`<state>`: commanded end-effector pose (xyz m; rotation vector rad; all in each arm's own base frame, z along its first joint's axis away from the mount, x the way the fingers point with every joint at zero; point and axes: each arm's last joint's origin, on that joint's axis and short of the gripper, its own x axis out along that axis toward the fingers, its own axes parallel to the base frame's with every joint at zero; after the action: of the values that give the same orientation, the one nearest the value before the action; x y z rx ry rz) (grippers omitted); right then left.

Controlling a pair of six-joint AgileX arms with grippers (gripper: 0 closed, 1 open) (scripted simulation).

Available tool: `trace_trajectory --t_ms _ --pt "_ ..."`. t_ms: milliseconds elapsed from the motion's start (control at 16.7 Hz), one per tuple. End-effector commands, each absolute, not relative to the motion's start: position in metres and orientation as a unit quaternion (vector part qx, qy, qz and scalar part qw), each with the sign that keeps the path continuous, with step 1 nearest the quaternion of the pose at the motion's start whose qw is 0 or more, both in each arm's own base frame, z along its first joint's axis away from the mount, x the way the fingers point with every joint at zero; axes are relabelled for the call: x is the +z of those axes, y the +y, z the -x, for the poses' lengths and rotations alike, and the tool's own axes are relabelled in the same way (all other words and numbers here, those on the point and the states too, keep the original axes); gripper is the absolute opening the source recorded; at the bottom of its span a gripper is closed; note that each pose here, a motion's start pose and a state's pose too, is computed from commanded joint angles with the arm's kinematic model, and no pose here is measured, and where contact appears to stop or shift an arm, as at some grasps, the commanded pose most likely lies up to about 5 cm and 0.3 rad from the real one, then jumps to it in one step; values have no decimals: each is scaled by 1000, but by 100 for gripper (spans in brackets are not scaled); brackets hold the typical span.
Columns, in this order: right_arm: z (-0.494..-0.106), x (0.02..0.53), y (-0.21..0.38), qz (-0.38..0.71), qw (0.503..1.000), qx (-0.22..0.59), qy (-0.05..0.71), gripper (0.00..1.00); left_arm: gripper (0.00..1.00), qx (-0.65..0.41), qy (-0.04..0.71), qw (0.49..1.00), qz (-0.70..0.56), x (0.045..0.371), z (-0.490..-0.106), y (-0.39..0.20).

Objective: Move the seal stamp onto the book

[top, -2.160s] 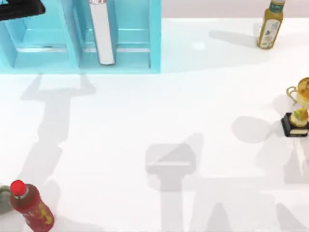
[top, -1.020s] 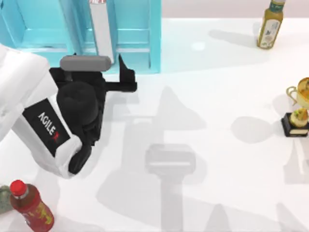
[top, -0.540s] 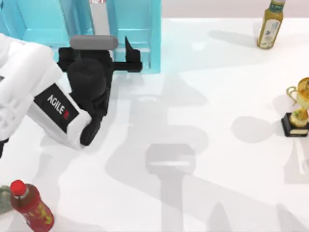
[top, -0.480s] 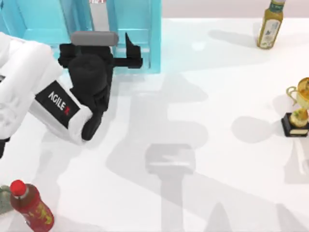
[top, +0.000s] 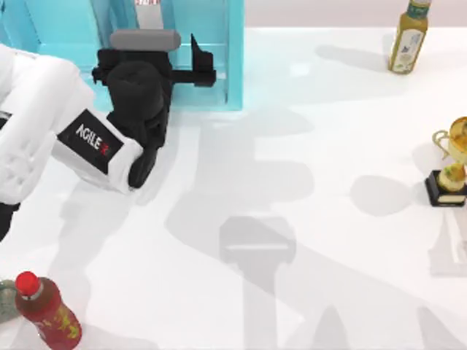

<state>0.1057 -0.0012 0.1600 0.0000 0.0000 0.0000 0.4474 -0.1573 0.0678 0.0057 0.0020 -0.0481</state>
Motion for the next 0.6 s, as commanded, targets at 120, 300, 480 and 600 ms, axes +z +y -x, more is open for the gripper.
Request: trace_trajectory --t_ms 120,300,480,600 --pt "-106 160 -1 0 1000 0 0 100 92 -24 1 1000 -3 68 -447 -157" --pt "-106 160 -1 0 1000 0 0 100 70 -24 1 1000 -3 68 -447 -157" --pt "-106 160 -1 0 1000 0 0 100 47 -24 1 1000 -3 68 -447 -157" --pt "-106 160 -1 0 1000 0 0 100 32 -24 1 1000 -3 68 -447 -157"
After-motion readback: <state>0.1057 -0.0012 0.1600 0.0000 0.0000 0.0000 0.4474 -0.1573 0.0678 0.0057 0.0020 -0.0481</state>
